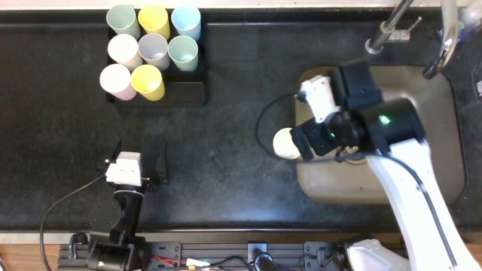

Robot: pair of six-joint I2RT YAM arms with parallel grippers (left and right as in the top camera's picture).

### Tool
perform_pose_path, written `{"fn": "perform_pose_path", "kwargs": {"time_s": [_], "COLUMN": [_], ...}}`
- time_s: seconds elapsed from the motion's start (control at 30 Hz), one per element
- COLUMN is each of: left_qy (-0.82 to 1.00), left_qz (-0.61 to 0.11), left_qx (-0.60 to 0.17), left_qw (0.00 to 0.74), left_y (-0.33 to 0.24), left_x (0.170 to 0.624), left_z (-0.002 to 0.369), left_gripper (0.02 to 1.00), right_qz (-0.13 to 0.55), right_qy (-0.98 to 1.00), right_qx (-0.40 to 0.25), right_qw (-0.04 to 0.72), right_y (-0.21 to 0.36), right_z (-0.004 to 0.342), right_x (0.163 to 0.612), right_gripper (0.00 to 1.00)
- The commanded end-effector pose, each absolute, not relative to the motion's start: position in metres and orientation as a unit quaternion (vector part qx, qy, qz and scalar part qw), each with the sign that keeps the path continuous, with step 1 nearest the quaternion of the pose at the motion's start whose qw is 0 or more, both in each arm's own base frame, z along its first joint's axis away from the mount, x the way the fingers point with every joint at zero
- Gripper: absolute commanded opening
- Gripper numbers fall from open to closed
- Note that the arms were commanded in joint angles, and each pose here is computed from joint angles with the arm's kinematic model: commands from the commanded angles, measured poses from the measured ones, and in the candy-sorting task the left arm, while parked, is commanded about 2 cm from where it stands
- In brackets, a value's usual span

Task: Store Cups

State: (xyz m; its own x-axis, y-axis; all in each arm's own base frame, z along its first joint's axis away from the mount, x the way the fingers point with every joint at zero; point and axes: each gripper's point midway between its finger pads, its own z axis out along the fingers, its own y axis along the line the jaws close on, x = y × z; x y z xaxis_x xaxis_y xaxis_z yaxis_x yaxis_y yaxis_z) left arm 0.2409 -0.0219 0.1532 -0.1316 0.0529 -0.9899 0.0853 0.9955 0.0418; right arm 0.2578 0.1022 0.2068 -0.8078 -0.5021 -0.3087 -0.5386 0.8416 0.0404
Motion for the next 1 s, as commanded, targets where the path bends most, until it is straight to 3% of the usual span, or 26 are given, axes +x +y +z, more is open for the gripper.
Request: {"fn": "perform_pose_path", "kwargs": {"time_s": [0.03,0.5,1.0], "left_qy": [0.75,0.75,0.75], "left_qz": [-0.007,-0.007,-0.007], "left_qx": [0.055,0.055,0.055], "left_qw": [0.659,0.659,0.659], "left_y": [-0.022,-0.022,-0.022], "left_x": [0.24,0.24,0.24], "left_z": [0.154,0.154,0.154], "left_gripper": [0.998,1.0,1.0], "right_qz": [0.057,0.053,0.055], "right_qy": [0.933,0.941,0.939], "right_qx": [-0.337,-0.332,-0.34], "right_qw": [0.112,0.035,-0.001], "right_y": [0.108,0.101,0.1], "right_z": [0.187,0.131,0.1], "right_x": [0.272,0.296,0.305], "right_gripper": [0.998,0.998,0.998]}}
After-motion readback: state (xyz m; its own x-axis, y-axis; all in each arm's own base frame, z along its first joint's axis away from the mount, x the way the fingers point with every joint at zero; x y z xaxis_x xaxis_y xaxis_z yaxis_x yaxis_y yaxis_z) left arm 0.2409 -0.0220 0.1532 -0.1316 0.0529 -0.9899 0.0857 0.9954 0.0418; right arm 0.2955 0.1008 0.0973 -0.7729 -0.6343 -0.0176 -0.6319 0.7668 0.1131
